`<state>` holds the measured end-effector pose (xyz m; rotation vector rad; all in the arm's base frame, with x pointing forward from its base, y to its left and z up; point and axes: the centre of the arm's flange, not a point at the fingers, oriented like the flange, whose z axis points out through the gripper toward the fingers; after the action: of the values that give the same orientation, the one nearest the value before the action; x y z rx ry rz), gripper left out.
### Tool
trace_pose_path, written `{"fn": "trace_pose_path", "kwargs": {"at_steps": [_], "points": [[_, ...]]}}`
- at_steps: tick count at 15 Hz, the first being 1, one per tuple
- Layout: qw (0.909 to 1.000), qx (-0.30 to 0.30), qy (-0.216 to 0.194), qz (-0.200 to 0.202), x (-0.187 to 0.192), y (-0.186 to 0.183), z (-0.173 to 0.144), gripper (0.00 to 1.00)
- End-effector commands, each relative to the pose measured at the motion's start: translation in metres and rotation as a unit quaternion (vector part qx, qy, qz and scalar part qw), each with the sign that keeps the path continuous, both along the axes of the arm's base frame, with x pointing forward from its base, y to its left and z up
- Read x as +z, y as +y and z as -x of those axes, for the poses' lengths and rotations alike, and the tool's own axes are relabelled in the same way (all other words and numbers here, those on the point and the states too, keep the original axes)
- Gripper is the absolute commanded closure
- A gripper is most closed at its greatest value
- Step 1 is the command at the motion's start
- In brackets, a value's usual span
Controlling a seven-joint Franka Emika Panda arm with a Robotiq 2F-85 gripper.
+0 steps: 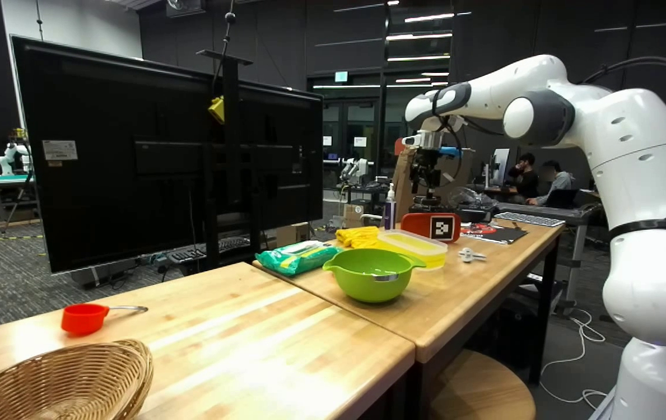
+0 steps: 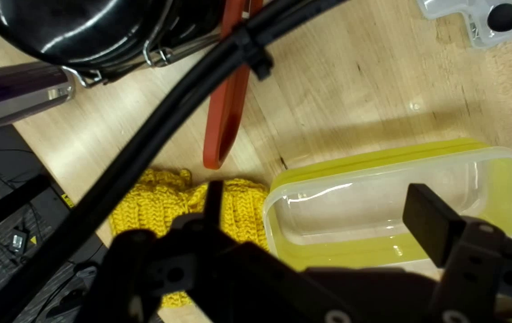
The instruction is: Put the lid on the yellow lunch box
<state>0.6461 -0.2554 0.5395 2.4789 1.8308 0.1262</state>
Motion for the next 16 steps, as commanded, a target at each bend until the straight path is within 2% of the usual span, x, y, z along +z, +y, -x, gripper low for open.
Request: {"fn": "trace_pose_path", "kwargs": {"at_steps": [1, 16], "points": [[1.0000, 0.005, 0.005, -0.006, -0.011, 0.001, -0.006, 0.00], [0.9997, 0.014, 0.018, -0.008, -0.041, -0.012, -0.031, 0.00]]}}
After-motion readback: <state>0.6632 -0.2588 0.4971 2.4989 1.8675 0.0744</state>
